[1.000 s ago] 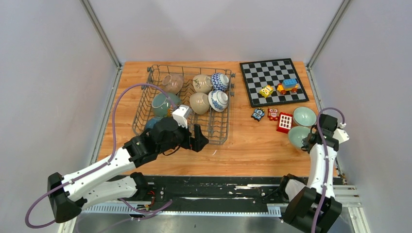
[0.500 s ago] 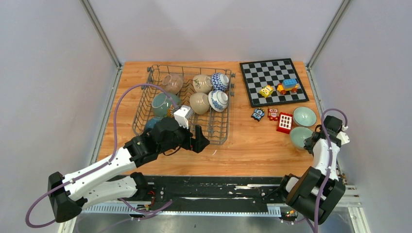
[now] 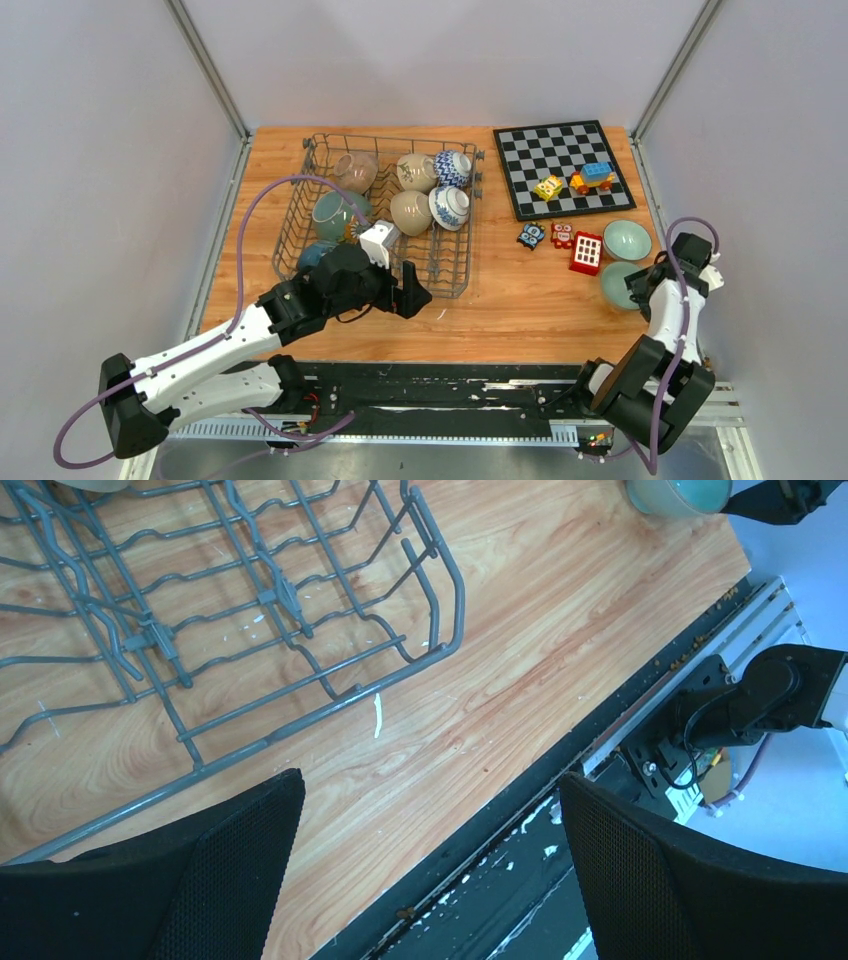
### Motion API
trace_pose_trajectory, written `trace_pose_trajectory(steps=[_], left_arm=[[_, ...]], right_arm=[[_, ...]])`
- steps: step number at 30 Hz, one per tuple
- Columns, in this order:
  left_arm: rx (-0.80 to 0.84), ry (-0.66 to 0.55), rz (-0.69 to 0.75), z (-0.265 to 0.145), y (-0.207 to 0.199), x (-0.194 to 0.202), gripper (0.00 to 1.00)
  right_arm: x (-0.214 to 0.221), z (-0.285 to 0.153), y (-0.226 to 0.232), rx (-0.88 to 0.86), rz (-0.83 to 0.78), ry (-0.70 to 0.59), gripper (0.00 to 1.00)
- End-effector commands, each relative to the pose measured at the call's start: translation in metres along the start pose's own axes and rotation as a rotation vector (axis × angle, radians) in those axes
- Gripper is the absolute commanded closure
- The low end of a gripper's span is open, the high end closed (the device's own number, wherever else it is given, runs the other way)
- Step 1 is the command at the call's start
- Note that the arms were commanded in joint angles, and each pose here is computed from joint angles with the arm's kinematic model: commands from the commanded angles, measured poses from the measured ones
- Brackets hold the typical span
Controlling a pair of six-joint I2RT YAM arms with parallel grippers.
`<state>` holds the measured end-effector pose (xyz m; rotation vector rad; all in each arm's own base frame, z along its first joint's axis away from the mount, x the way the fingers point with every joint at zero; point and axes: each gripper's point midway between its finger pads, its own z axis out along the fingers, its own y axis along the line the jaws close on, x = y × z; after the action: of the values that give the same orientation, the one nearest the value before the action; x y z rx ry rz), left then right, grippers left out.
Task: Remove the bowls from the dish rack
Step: Pick up the bowl from the center of the board.
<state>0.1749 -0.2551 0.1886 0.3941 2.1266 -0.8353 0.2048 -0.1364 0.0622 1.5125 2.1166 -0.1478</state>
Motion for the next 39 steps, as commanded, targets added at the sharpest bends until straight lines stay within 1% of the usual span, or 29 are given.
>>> trace_pose_trajectory(steps=[1,3,5,8,10,13,15,17,19,20,24,27,31,34,39], left_arm=[[0.023,0.000,-0.014,0.001,-0.004,0.001,0.01],[0.027,0.005,-0.018,0.001,-0.004,0.003,0.01],[0.031,0.010,-0.020,0.002,-0.004,0.005,0.01],[0.037,0.016,-0.017,0.001,-0.005,0.006,0.01],[0.037,0.013,-0.014,0.001,-0.005,0.005,0.01],[0.032,0.004,-0.013,0.002,-0.004,0.004,0.01],[0.028,0.002,-0.012,0.002,-0.004,0.003,0.01],[0.023,0.003,-0.007,0.002,-0.003,0.003,0.02],[0.013,0.007,0.002,0.000,-0.001,0.002,0.02],[0.002,0.005,0.007,0.000,0.001,0.002,0.02],[-0.037,0.004,0.030,-0.001,0.009,0.003,0.02],[-0.050,0.015,0.032,0.001,0.012,0.005,0.02],[-0.060,0.031,0.030,0.003,0.014,0.009,0.02],[-0.065,0.035,0.021,0.004,0.015,0.011,0.02],[-0.069,0.042,0.008,0.005,0.017,0.015,0.02]], right_arm=[[-0.017,-0.020,0.005,0.001,-0.005,-0.017,0.39],[-0.026,-0.031,0.004,0.027,-0.020,-0.043,0.36],[-0.041,-0.048,0.010,0.034,-0.038,-0.095,0.35],[-0.074,-0.081,0.033,-0.022,-0.108,-0.234,0.34],[-0.094,-0.104,0.057,-0.066,-0.213,-0.317,0.34],[-0.102,-0.119,0.106,-0.161,-0.453,-0.354,0.38],[-0.091,-0.106,0.134,-0.177,-0.617,-0.298,0.41],[-0.082,-0.097,0.150,-0.133,-0.766,-0.266,0.43],[-0.073,-0.086,0.162,-0.102,-0.866,-0.245,0.43],[-0.072,-0.080,0.164,-0.085,-0.882,-0.237,0.43],[-0.058,-0.056,0.177,-0.116,-0.910,-0.189,0.44],[-0.042,-0.039,0.188,-0.131,-0.951,-0.142,0.46],[-0.025,-0.017,0.199,-0.108,-1.011,-0.104,0.53],[-0.021,-0.004,0.201,-0.076,-1.018,-0.087,0.57],[-0.019,0.013,0.195,-0.008,-1.018,-0.073,0.61]])
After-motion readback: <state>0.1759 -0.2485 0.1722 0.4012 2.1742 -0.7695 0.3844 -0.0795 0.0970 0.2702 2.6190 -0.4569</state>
